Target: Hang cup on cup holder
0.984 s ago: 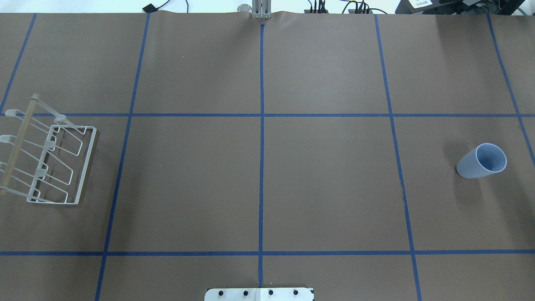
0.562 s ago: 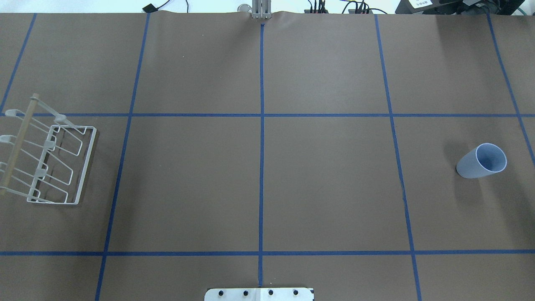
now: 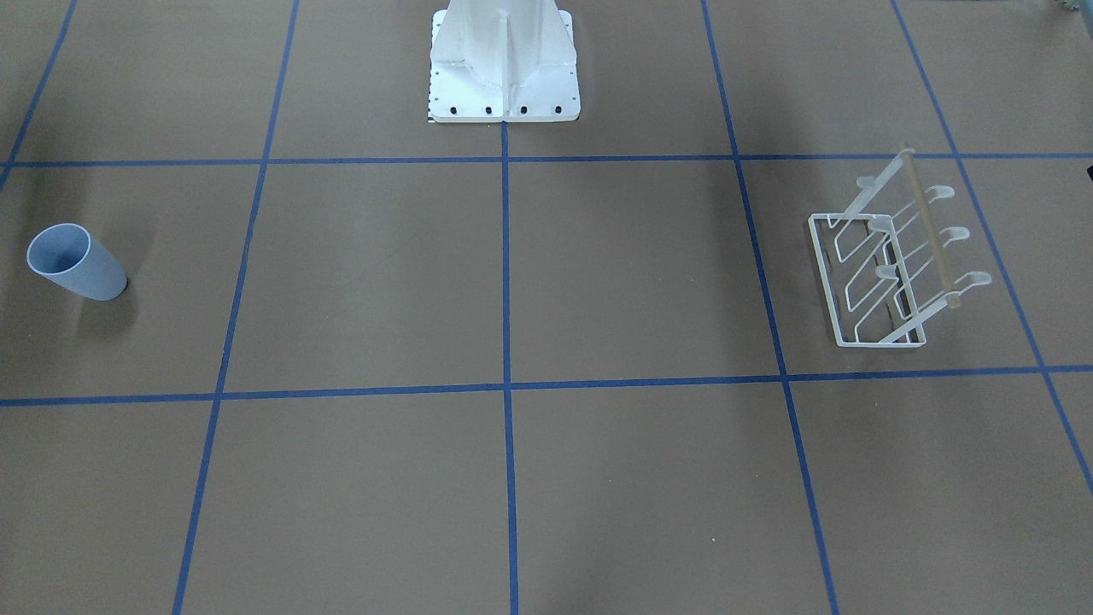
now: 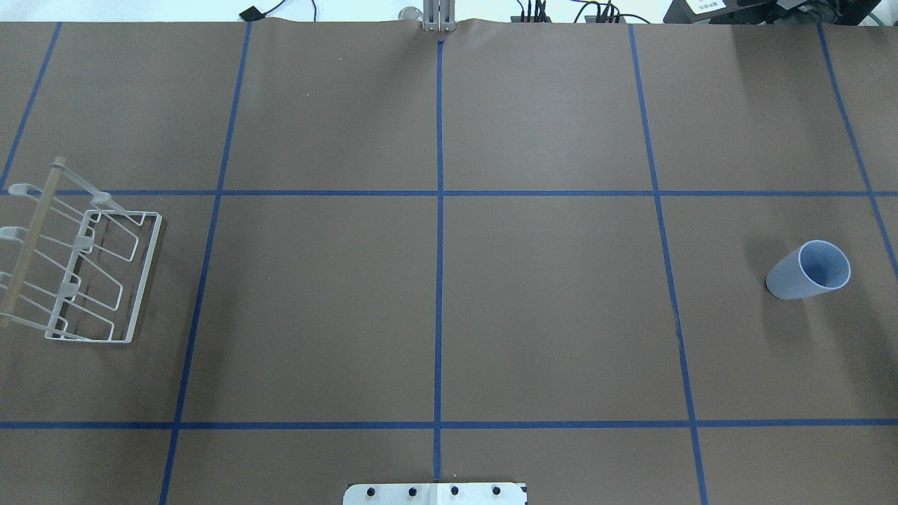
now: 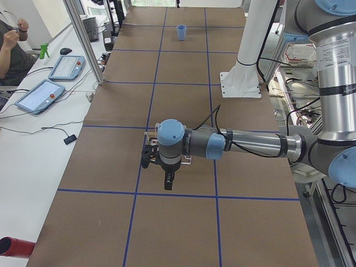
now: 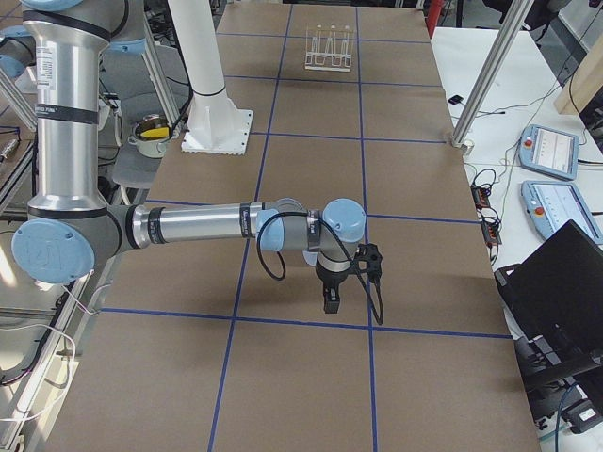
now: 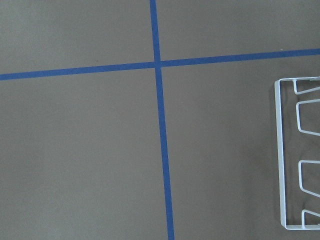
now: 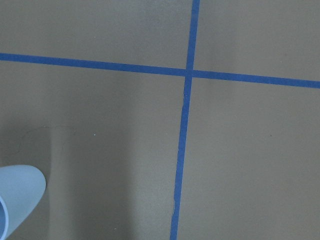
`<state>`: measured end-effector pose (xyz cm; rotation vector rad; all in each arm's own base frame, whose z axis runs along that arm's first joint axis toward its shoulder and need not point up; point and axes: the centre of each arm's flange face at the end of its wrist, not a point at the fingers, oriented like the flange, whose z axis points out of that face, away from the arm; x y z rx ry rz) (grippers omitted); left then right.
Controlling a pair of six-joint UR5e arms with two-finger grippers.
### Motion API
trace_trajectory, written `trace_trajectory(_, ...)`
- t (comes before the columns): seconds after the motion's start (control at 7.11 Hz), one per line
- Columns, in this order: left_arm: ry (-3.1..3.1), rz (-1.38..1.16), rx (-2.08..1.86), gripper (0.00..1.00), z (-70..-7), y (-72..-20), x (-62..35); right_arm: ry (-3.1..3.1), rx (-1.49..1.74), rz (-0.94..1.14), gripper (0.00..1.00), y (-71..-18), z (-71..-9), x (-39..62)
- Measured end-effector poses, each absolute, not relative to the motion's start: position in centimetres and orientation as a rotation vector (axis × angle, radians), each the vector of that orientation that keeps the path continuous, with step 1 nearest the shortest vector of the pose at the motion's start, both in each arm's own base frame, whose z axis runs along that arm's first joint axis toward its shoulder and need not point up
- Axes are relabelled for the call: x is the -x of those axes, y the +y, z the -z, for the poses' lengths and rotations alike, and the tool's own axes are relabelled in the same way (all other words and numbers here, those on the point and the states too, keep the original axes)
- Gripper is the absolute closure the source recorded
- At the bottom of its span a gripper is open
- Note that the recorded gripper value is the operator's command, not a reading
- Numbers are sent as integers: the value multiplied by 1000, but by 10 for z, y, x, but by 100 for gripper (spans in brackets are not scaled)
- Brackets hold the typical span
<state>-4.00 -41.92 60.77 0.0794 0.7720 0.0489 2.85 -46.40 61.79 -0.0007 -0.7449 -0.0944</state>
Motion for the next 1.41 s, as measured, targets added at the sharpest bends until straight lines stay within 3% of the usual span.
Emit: trace_trajectory(1.41,780,-62,-103,2,-596,-431,39,-750,17,131,0,-465,-609,-1)
